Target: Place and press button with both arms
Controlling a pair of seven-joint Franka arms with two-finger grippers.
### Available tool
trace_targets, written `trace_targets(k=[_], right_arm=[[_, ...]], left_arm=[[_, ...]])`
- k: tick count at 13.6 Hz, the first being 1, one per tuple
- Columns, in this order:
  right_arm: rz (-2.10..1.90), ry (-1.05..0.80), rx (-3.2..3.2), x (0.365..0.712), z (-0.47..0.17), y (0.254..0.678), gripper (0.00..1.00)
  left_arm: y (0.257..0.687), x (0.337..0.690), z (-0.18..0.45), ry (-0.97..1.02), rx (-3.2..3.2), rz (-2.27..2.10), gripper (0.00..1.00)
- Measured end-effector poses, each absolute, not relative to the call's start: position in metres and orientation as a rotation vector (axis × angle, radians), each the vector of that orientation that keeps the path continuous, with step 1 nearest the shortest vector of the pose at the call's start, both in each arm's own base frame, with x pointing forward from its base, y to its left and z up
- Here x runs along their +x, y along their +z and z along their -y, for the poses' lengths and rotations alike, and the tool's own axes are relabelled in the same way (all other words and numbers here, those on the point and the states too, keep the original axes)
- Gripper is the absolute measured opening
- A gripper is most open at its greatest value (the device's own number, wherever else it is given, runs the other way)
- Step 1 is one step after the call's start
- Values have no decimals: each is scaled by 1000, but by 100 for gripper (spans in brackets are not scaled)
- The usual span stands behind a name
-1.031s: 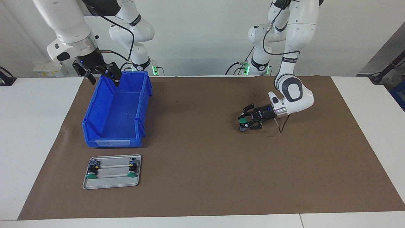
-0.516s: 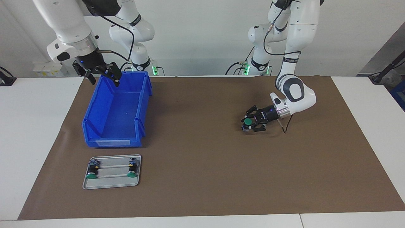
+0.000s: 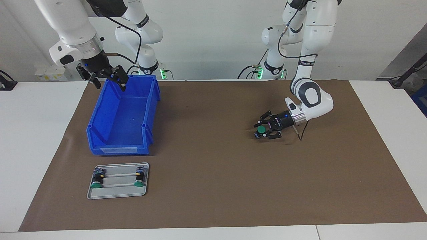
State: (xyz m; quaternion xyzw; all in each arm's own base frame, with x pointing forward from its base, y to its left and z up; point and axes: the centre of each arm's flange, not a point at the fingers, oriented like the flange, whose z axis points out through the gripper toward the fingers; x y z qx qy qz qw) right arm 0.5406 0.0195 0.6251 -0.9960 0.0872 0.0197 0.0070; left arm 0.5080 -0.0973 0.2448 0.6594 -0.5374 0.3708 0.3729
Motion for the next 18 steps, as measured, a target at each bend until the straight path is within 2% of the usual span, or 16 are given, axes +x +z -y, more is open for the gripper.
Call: trace_targets(k=[2, 3, 5, 8, 10, 11, 12, 18], right_arm=[[-273, 62, -3115, 541, -20, 625, 100], [-273, 62, -3115, 541, -20, 625, 100], [-273, 62, -3115, 541, -20, 625, 100], [-273, 62, -3115, 541, -20, 625, 100], [-273, 62, -3115, 541, -20, 625, 100], [-273, 62, -3115, 541, -20, 625, 100], [-273, 62, -3115, 541, -20, 625, 100], [-273, 62, -3115, 541, -20, 625, 100]], left_arm=[[242, 508, 95, 945, 1702, 1381, 67], [240, 508, 93, 939, 1711, 1382, 67], [235, 507, 92, 931, 1716, 1381, 80], [234, 507, 92, 925, 1715, 1385, 80], [235, 507, 91, 922, 1713, 1396, 84], [235, 508, 89, 920, 1712, 1404, 95], [236, 509, 86, 918, 1713, 1413, 99], [240, 516, 47, 862, 1722, 1522, 99]])
